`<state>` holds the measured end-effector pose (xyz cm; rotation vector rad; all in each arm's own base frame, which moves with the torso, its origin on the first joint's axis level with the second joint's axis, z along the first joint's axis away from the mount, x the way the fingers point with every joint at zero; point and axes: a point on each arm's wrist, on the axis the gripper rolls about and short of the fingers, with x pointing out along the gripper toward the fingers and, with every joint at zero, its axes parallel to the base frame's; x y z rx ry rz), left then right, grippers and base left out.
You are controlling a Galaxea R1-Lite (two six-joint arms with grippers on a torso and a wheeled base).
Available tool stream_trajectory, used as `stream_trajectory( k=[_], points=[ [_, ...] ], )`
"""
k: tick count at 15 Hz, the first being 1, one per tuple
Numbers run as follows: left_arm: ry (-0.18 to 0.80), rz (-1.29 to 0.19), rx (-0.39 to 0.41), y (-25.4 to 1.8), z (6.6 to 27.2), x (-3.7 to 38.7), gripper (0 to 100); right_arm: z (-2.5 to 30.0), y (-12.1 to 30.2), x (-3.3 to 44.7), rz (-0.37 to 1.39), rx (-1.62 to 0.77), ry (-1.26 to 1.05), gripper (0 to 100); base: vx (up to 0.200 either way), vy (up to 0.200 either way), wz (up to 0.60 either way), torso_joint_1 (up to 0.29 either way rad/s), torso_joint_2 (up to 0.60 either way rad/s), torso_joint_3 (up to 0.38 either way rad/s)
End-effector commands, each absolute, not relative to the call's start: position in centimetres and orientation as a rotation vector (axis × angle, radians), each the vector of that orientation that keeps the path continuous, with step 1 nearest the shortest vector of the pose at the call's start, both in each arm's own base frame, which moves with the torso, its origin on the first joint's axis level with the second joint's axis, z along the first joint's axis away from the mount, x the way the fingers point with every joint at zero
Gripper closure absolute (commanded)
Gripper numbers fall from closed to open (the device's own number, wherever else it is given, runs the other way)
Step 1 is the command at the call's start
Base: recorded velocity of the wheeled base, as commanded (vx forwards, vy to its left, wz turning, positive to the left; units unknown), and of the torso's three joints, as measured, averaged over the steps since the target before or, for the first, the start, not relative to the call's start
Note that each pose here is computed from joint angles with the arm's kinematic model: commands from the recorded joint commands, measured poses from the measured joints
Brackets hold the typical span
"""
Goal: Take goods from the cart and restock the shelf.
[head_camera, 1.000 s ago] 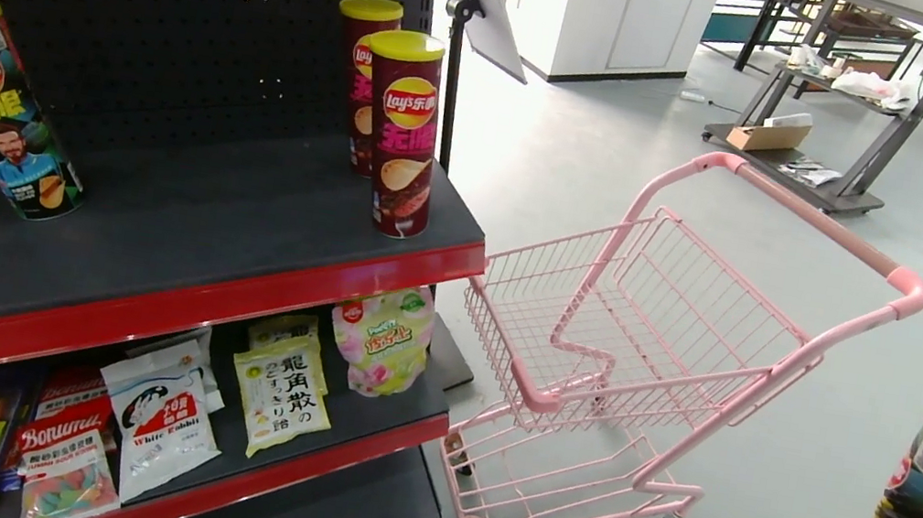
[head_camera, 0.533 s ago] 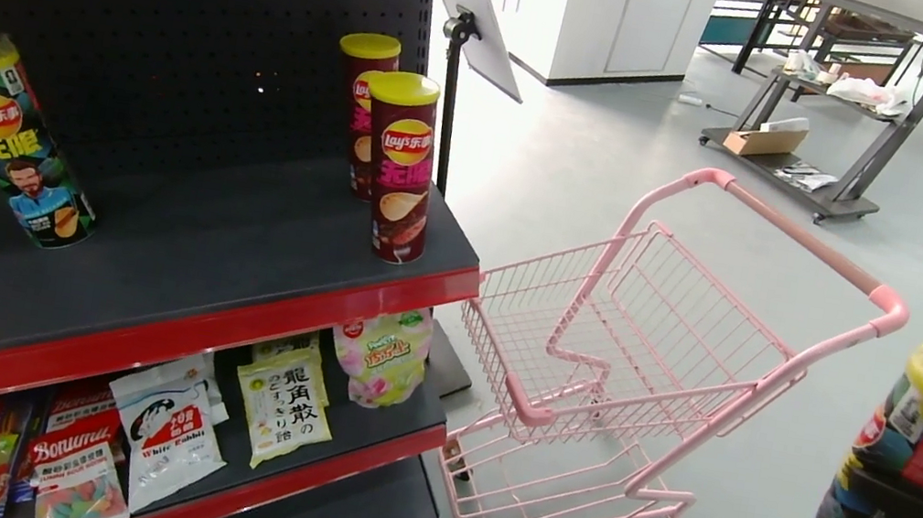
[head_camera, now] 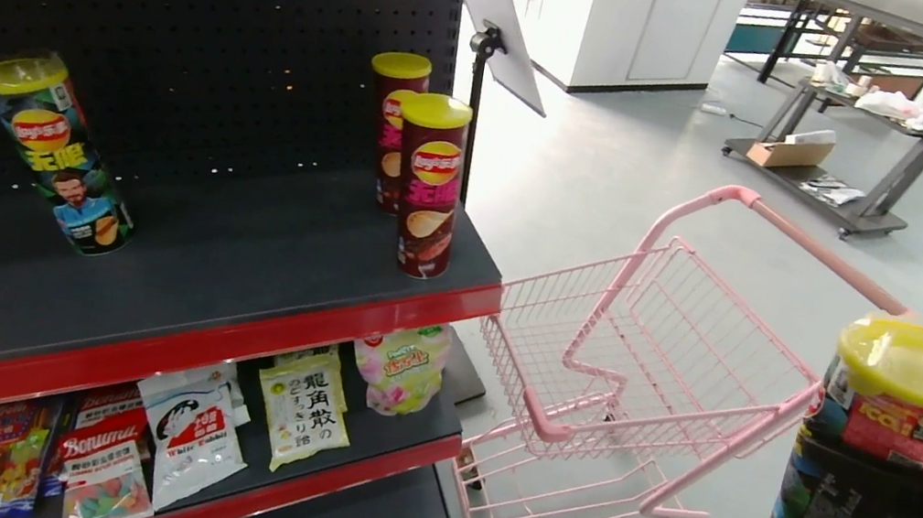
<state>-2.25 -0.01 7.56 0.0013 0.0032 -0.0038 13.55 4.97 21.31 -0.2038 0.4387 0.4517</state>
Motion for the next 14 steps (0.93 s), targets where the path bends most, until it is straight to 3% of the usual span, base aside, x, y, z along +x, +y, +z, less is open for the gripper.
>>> stream_trajectory(
  k=[1, 6, 12, 14],
  points=[
    [0.003, -0.003, 0.0, 0.0, 7.6, -2.3, 0, 20.7, 4.9, 13.5, 0.451, -0.205, 0.462, 100, 0.0, 0.0, 0.6, 0.012, 0.01, -0.002],
    [0.003, -0.003, 0.0, 0.0, 7.6, -2.3, 0, 20.7, 4.8, 13.3, 0.451, -0.205, 0.459, 100, 0.0, 0.0, 0.6, 0.004, 0.0, 0.0],
    [0.003, -0.003, 0.002, 0.0, 7.6, -2.3, 0, 18.8, 4.0, 9.9, 0.53, -0.189, 0.416, 100, 0.0, 0.0, 0.0, 0.0, 0.0, 0.0],
    [0.003, -0.005, 0.003, 0.0, 7.6, -2.3, 0, 18.6, 4.2, 9.3, 0.606, -0.182, 0.41, 100, 0.0, 0.2, 0.0, 0.007, 0.0, 0.005]
  ],
)
